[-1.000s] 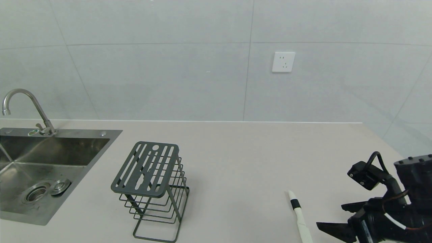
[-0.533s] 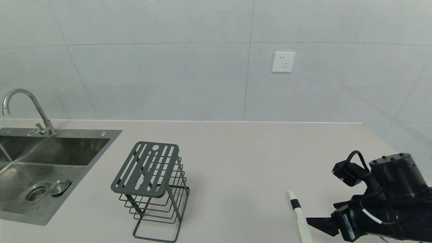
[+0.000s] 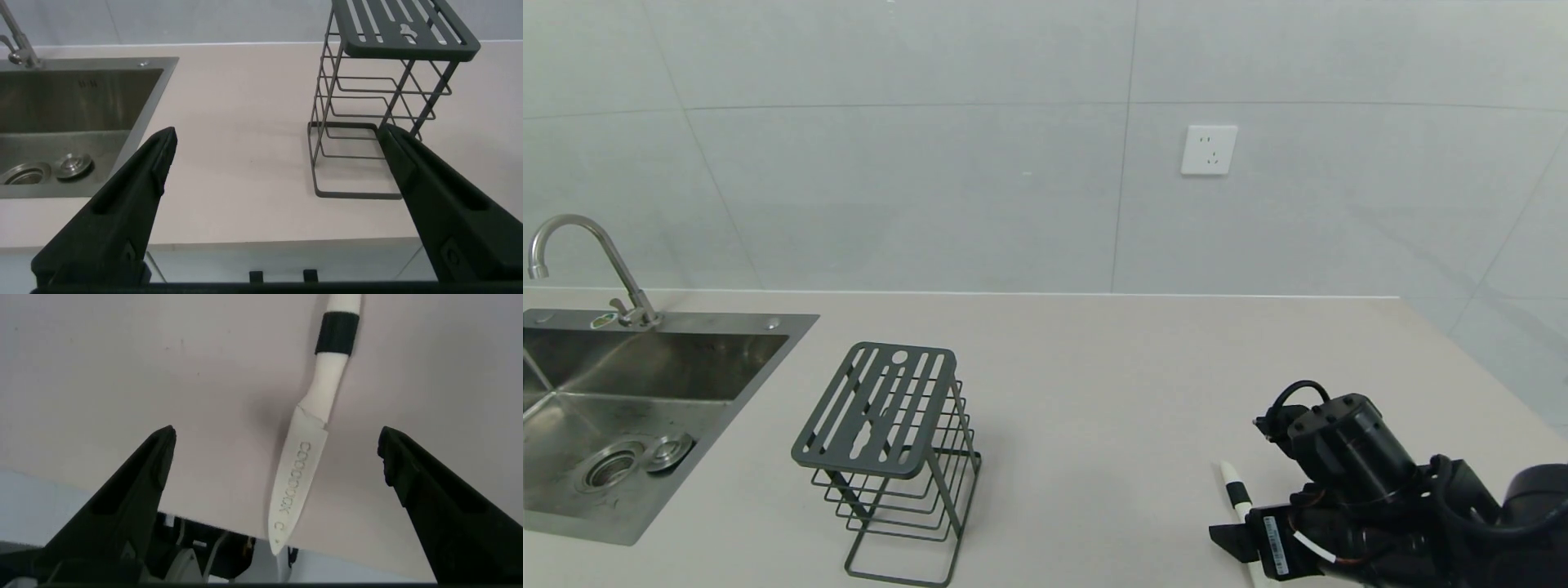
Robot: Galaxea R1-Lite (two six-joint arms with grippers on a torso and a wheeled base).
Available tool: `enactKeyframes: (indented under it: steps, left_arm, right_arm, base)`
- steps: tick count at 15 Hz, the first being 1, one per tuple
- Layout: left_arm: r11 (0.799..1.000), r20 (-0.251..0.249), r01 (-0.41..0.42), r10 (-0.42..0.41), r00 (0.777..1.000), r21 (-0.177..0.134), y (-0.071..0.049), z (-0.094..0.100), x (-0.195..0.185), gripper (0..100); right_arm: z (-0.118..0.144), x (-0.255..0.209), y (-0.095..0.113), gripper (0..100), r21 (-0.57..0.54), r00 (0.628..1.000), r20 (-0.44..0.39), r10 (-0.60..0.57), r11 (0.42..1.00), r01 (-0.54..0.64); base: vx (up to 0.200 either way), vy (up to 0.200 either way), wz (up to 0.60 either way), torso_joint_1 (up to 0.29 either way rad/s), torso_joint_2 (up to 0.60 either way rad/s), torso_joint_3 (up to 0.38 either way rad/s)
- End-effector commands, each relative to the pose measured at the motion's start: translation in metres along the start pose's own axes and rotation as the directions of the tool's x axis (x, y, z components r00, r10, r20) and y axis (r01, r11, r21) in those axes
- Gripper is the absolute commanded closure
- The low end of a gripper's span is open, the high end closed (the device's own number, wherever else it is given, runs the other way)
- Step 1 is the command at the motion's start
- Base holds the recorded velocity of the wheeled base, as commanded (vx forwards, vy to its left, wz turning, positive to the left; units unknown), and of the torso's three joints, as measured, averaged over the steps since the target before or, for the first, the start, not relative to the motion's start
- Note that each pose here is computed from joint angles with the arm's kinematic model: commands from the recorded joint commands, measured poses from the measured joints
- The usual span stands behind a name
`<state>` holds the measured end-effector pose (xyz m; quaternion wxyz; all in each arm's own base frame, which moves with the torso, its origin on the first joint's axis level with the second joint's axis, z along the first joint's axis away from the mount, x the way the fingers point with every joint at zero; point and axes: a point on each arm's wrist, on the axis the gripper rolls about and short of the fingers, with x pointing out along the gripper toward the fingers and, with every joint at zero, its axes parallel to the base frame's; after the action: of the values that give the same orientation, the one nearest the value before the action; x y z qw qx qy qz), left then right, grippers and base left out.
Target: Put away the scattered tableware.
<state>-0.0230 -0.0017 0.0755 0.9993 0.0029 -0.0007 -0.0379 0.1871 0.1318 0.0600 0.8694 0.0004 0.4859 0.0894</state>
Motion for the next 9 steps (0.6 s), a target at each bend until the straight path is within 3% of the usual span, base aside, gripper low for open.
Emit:
enactKeyframes:
  steps: [1,9]
  left_arm:
    - [1.0,-0.001,-0.001,0.001,1.0,0.0,0.0,0.0,0.0001,0]
    - [1.0,-0.001,-0.004,0.004,1.0,0.0,0.0001,0.0,0.0001,0]
  right_arm:
    - [-0.0049,0.0059,0.0,0,0.019,0.999,-0.028,-0.022,1.0,0.022]
    - [-0.0075,0.0143,0.0032,0,0.043,0.999,-0.03,-0.035,0.998,0.037]
  base:
    - [0.0,0.0,0.0,0.0,0.0,0.0]
    - [0.0,0.0,0.0,0.0,0.0,0.0]
